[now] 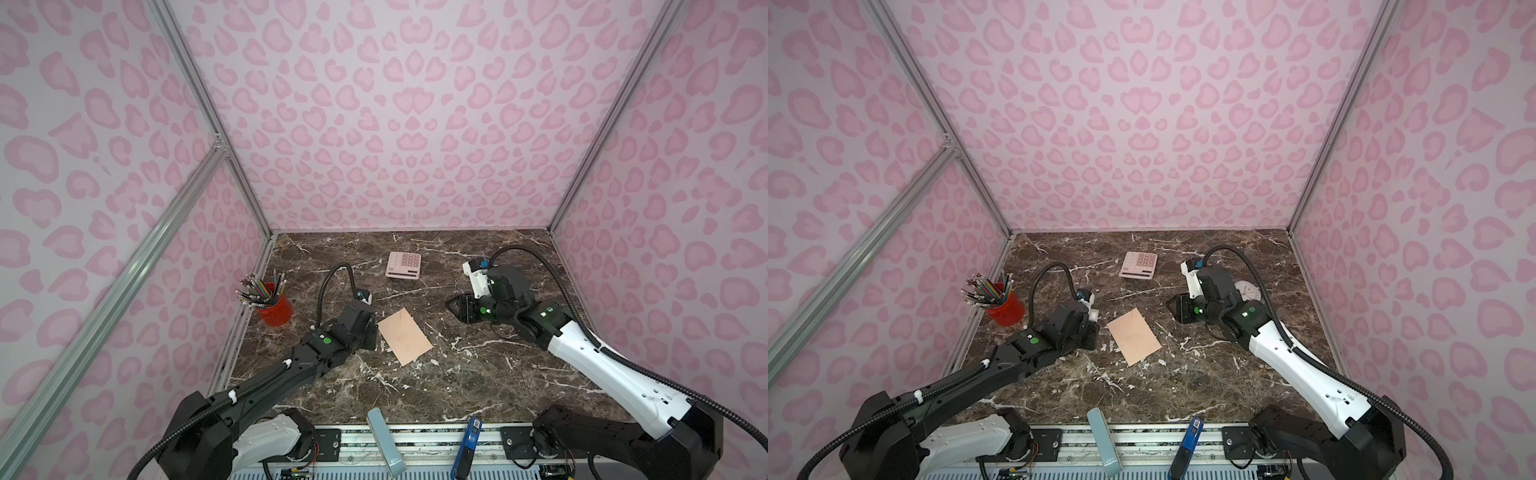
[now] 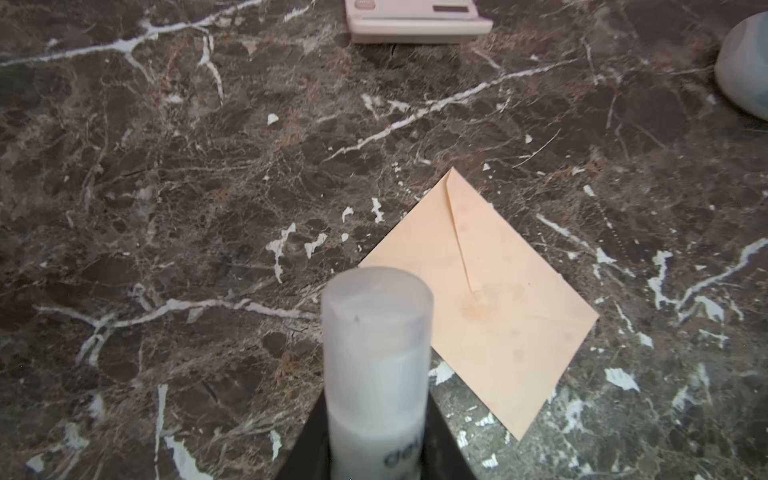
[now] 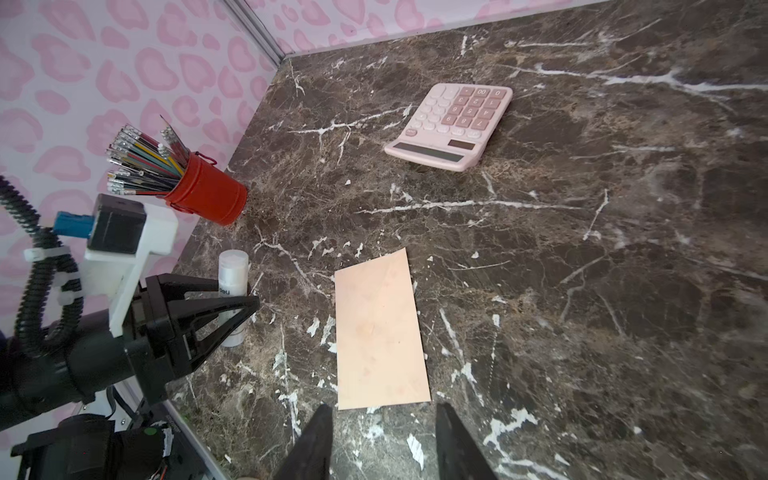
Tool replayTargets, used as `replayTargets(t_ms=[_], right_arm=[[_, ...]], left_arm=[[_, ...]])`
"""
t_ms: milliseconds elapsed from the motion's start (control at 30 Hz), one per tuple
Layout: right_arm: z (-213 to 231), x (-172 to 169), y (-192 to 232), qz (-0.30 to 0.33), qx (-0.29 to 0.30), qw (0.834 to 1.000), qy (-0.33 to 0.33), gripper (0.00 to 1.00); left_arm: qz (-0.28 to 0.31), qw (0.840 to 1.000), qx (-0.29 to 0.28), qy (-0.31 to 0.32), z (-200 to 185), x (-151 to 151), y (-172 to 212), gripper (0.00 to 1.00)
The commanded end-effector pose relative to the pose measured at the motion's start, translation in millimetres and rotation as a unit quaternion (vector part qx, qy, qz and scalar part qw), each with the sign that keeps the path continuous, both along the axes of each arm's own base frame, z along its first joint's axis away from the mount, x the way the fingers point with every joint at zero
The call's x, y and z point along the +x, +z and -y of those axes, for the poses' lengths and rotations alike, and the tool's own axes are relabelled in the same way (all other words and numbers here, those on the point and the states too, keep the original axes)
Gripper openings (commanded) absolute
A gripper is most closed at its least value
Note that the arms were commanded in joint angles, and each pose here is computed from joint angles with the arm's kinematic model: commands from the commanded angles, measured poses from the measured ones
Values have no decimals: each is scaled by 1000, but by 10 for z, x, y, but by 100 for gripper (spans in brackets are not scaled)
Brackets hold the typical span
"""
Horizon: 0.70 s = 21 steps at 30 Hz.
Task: Place the letter into the envelope and seal it
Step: 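Lower the capped glue stick beside the envelope and open the left gripper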
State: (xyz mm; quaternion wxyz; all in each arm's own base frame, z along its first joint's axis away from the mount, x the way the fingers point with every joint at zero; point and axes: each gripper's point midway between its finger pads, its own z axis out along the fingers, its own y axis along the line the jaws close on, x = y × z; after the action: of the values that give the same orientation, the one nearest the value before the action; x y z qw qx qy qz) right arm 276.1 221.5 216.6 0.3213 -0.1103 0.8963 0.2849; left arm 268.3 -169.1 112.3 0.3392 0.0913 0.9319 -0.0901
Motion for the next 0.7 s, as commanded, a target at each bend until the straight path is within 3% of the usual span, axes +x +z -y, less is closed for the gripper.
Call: replayTargets(t_ms=[0, 400, 667], right_arm=[[-51, 46, 33, 33, 4, 999, -2, 42], [-100, -32, -123, 35, -5, 999, 1, 41], [-107, -43, -162, 32, -10, 999, 2, 41]], left_arm=[[-35, 999, 4, 28, -69, -11, -131, 4], [-143, 987, 28, 70, -242, -56, -637, 7], [-168, 981, 55, 79, -315, -97, -808, 13]])
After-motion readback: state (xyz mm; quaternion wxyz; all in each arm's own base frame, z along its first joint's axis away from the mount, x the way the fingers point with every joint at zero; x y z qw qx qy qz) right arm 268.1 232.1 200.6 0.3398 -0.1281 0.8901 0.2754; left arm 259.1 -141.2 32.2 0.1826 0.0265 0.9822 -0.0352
